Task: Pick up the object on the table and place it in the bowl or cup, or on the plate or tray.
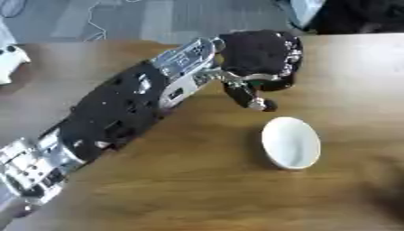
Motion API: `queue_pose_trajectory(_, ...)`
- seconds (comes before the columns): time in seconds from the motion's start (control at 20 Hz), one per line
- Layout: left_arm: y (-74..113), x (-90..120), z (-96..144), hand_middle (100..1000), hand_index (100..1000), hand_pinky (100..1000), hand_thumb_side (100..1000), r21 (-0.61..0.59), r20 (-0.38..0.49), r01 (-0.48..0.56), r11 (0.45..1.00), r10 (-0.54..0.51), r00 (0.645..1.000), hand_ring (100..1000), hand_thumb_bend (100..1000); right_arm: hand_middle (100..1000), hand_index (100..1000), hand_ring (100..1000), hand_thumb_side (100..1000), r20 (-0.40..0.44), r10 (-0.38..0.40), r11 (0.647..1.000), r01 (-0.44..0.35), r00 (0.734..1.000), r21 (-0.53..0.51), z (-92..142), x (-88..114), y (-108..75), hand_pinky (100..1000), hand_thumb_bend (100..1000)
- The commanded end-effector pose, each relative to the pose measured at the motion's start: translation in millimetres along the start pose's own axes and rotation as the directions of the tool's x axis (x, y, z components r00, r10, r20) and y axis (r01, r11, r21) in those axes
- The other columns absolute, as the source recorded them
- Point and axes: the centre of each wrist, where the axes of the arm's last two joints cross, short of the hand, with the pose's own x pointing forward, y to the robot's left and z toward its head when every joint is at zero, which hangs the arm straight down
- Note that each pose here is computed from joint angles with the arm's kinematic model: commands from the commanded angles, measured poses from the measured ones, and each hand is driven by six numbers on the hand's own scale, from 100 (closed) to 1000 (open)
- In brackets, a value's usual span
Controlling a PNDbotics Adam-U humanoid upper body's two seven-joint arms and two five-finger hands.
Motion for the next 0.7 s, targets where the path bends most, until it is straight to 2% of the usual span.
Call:
queue_pose_trajectory(0.05, 7.2, -5.9, -1.9, 100, 222, 748, 100, 0.017, -0.014, 0.022, 1.0, -0.022, 1.0, 100, 422, 575, 712, 458, 510, 0.026, 0.011, 1.0, -0.011, 1.0, -0.008, -8.1, 5.2, -4.4, 182, 489)
queue_pose_trajectory(0.3, -1.3, -7.2, -7.5, 100, 221, 736, 100, 0.02, -0.022, 0.009, 1.0, -0.009, 1.0, 100, 426, 577, 709, 459, 508, 0.033, 0.017, 1.0, -0.017, 0.999, -0.013, -11.8, 6.3, -5.5, 182, 490)
queue_pose_trajectory(0.7, -4.4, -4.3, -16.3, 100, 220, 725, 100, 0.036, -0.003, -0.002, 0.999, 0.002, 1.0, 100, 429, 577, 708, 459, 500, 0.019, 0.039, 0.998, -0.039, 0.999, -0.039, -12.9, 3.0, -9.4, 178, 491)
